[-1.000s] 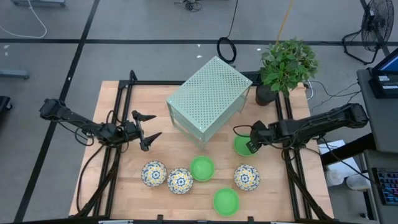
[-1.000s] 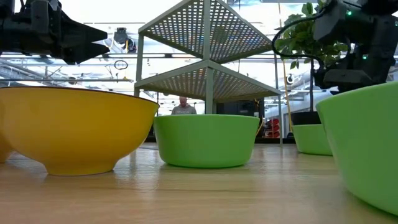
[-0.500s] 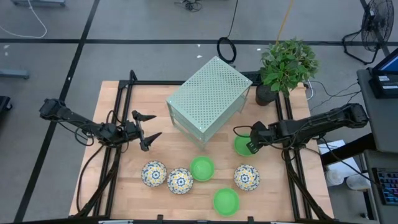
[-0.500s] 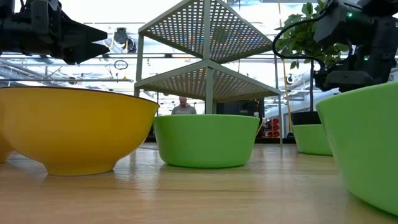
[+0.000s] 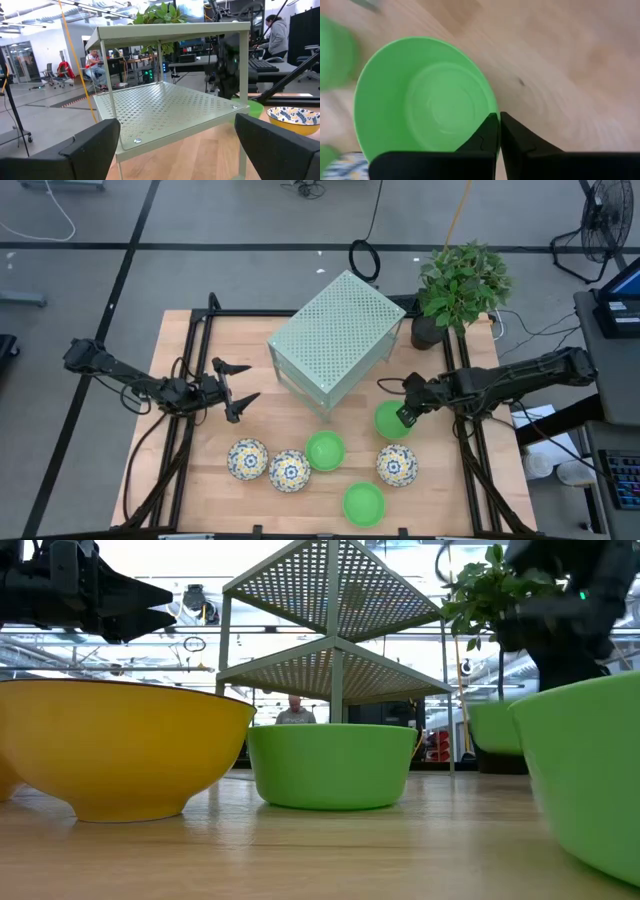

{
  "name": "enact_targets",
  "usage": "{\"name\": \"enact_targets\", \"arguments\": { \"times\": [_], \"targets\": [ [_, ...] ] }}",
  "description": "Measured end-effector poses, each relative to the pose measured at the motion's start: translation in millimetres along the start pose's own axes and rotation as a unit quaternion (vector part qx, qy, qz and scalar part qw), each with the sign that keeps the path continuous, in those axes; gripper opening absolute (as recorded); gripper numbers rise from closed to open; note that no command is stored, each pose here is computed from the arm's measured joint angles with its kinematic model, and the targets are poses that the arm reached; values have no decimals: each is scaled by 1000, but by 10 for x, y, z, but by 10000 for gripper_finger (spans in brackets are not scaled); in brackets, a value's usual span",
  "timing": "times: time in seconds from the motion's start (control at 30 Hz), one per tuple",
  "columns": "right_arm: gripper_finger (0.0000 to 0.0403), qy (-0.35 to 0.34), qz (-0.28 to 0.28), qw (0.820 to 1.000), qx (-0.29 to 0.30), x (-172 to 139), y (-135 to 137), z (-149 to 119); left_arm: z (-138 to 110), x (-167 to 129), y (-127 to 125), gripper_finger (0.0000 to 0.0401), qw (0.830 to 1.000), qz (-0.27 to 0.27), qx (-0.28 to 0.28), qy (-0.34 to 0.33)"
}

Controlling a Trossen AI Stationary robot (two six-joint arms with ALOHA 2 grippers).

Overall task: Pick & Place Mini bowls
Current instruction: Put the top green bowl on the shelf

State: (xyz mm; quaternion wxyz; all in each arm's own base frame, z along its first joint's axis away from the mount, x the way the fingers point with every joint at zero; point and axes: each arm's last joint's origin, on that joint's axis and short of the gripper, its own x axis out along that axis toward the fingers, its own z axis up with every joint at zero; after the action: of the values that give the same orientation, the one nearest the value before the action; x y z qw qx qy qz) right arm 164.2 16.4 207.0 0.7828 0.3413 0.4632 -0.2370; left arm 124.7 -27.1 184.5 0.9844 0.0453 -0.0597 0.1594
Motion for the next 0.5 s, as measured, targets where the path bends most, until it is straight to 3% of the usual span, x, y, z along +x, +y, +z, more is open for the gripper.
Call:
{"name": "enact_targets", "arguments": {
  "times": [0.3,0.5],
  "targets": [
    [1,-101,112,988,-46,-561,258,260,0,0,0,397,1000,0,0,0],
    [1,-185,217,955,-78,-946,470,449,0,0,0,397,1000,0,0,0]
  ]
}}
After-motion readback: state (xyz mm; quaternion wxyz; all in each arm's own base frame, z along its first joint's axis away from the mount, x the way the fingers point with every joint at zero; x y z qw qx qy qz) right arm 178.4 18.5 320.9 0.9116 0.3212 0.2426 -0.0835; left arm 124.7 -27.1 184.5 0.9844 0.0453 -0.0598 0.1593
